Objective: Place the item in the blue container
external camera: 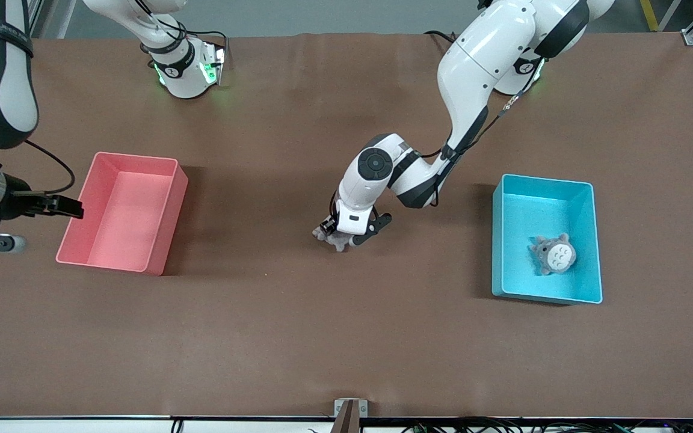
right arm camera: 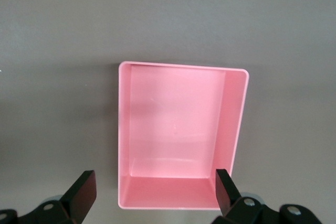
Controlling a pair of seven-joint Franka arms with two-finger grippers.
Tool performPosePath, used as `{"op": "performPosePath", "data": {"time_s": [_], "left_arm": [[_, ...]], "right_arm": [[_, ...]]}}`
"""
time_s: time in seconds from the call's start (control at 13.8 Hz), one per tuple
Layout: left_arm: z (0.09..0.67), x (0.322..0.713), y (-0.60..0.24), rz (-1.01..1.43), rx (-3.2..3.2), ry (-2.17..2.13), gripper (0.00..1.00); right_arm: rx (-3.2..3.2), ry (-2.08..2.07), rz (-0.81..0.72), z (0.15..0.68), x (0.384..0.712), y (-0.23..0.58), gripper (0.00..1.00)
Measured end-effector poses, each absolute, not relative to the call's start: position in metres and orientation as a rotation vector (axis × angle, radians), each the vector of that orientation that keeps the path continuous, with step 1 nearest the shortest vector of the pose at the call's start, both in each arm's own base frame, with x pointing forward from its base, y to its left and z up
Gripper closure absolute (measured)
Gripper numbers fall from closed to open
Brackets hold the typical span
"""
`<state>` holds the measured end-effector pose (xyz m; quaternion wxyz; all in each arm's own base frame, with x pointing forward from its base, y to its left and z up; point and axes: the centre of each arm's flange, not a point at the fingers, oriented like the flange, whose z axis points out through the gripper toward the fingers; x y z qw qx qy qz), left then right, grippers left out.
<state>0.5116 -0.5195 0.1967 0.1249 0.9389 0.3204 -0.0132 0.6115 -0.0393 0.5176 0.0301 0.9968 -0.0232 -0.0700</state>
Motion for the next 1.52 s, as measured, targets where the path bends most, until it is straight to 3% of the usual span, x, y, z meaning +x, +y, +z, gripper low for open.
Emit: {"op": "performPosePath", "data": {"time_s": [0.22,0.44,0.65,0.94,1.23,1.38,1.52], "left_arm": [[0.24,0.551,-0.481,0.053,2.843,0.893,0.58],[0.333,0.593,-0.409,0.107,2.945,0.8,0.65],[0.39,0.598,-0.333,0.121,3.063,0.663,0.8],[0.387,0.585,-0.198,0.038,3.215,0.381,0.83],[0.37,0.566,-0.078,-0.102,3.272,0.222,0.83],[0.348,0.556,-0.053,-0.176,3.269,0.256,0.71],[0.345,0.556,-0.044,-0.179,3.255,0.291,0.5]], "right_arm": [[3.075,-0.077,-0.213,0.542,0.602,-0.04,0.0],[3.076,-0.082,-0.188,0.565,0.599,-0.04,0.0],[3.075,-0.102,-0.151,0.578,0.6,-0.047,0.0],[3.074,-0.129,-0.113,0.601,0.598,-0.056,0.0],[3.076,-0.121,-0.171,0.602,0.593,-0.051,0.0],[3.074,-0.112,-0.261,0.597,0.587,-0.047,0.0],[3.072,-0.111,-0.299,0.596,0.584,-0.046,0.0]]}}
